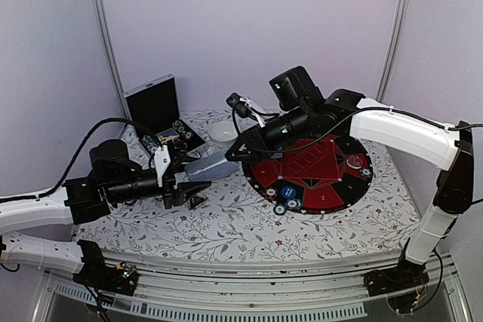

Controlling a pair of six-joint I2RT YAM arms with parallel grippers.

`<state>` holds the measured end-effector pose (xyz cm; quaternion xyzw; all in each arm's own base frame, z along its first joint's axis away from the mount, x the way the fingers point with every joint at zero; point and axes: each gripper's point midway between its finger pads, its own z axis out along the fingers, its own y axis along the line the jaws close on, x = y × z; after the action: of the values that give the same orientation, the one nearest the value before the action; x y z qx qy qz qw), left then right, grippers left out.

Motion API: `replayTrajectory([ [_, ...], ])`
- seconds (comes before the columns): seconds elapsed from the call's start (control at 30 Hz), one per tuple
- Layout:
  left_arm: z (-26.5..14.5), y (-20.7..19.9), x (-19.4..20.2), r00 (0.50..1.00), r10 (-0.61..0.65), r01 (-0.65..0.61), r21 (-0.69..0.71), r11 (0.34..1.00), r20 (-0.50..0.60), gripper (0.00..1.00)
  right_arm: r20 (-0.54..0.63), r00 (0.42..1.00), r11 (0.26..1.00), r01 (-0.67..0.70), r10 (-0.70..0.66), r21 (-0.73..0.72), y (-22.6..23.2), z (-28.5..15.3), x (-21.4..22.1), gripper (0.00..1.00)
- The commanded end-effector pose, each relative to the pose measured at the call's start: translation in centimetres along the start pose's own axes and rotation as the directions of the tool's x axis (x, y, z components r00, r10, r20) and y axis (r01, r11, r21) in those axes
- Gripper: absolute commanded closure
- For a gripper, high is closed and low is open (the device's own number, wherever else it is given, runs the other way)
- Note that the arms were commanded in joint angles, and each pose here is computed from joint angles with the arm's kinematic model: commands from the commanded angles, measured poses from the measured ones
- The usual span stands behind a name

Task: Distribute texas hold em gaming equipment
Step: Pick up the poker card from the face-down deck piles.

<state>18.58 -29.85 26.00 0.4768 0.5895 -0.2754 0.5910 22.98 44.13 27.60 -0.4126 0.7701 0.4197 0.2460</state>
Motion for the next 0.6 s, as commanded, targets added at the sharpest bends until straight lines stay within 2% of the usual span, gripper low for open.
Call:
replayTrajectory([
  [0.0, -0.1, 0.6, -1.0, 0.999, 0.009, -0.008, -0.023, 1.000, 0.039, 0.47, 0.005, 1.000, 1.000, 0.002, -0.002, -0.011, 0.6, -1.0, -0.1, 0.71],
  [0.17, -0.1, 0.6, -1.0, 0.999, 0.008, -0.007, -0.023, 1.000, 0.038, 0.47, -0.001, 1.000, 1.000, -0.001, 0.001, -0.030, 0.8, -0.9, 0.0, 0.95],
  [0.57, -0.1, 0.6, -0.8, 0.999, 0.008, -0.007, -0.019, 1.000, 0.031, 0.47, 0.028, 0.999, 0.995, -0.033, 0.035, -0.091, 1.4, -2.9, -1.0, 0.98],
])
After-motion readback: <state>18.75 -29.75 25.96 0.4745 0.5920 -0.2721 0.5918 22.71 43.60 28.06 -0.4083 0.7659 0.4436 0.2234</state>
